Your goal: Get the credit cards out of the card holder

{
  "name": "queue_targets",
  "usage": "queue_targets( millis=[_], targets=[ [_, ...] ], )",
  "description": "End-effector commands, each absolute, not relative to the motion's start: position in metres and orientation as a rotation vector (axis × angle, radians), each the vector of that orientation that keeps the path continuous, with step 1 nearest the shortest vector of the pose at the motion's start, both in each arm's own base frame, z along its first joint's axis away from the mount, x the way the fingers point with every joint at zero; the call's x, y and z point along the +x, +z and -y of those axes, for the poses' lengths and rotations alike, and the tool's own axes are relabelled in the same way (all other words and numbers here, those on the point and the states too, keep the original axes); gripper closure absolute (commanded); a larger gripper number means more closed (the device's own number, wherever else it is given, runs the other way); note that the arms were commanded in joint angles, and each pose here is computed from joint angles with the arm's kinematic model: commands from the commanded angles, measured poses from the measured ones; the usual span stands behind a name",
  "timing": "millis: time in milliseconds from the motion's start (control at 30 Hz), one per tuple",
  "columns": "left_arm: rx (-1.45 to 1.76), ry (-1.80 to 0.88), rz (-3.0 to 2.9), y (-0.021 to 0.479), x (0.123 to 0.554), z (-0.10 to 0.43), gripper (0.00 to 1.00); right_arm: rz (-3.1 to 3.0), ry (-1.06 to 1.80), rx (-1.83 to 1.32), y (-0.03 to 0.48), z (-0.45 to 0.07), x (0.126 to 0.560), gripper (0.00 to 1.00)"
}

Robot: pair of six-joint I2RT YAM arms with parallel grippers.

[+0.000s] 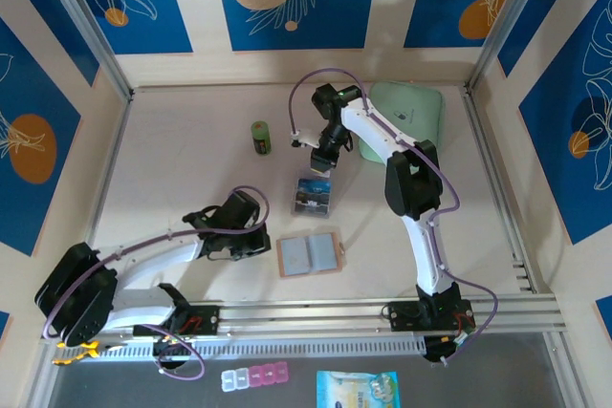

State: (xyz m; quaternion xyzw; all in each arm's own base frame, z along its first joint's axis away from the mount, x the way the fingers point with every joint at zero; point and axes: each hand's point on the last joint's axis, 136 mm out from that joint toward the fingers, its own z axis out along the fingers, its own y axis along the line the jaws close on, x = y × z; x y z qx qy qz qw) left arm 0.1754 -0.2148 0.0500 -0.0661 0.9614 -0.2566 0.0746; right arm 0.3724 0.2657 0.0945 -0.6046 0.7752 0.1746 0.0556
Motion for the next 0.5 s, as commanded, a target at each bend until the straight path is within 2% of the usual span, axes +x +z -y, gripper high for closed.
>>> queue_targets(
  millis=[0, 467],
  targets=[
    [-0.203, -0.756, -2.905, 0.047, 0.171, 0.208, 0.96, -2.346, 0.522, -1.827, 0.101, -0.269, 0.376, 0.87],
    [-0.207, -0.766, -2.893, 0.05, 0.171, 0.207, 0.96, -2.288, 0.453, -1.639, 0.134, -0.274, 0.404, 0.84]
  ],
)
